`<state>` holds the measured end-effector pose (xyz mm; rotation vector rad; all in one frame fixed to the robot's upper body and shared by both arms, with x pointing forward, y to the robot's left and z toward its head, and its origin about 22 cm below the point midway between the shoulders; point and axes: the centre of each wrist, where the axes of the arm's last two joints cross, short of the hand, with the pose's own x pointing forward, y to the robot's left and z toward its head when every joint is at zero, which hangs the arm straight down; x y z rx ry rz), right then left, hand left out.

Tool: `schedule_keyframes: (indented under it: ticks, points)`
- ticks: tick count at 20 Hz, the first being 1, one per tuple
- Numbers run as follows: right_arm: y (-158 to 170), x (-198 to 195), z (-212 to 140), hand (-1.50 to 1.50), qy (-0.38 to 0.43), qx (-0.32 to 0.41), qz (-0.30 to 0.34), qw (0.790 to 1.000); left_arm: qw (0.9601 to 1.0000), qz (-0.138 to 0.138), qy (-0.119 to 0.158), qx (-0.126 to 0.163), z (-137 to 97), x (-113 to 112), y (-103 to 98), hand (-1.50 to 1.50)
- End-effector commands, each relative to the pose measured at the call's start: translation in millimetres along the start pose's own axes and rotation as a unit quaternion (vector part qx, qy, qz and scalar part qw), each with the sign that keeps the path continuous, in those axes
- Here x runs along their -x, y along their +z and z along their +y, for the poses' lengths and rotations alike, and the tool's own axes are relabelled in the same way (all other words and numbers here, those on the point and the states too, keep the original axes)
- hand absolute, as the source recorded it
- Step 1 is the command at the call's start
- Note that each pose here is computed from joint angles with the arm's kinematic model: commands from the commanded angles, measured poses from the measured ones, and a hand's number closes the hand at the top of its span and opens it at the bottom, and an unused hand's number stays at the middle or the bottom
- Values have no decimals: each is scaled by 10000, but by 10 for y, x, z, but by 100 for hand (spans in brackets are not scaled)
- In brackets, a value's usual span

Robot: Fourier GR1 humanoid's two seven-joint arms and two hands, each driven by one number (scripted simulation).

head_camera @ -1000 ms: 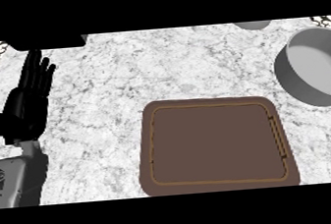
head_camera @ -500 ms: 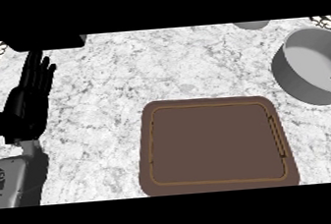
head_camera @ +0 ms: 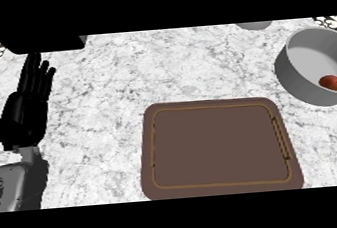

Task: Pick the sweet potato from the tray and place it in the pot

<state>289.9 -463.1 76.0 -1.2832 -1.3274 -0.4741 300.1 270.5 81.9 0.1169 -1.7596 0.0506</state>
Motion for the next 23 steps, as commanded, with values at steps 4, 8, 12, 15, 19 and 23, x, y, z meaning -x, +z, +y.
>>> schedule_keyframes:
  ticks: [4,8,12,15,19,23]
  points:
    - [74,318,-530,-150,-721,555,-163,9957,10000,34,-16,-18,-65,95,16,0]
    - [92,543,-971,-150,-883,688,-240,9934,9999,-117,-8,-18,-120,100,159,0]
    - [-24,745,-1308,-150,-887,902,-255,9916,10000,2,5,-27,74,34,-109,0]
    - [56,874,-1789,-150,-902,887,-206,9918,10000,24,81,-48,16,126,59,0]
    - [102,992,-1992,-150,-847,910,-299,9918,10000,15,0,26,-120,138,-13,0]
    - [163,1282,-2051,-150,-827,983,-155,9916,10000,-4,93,21,-46,-3,46,0]
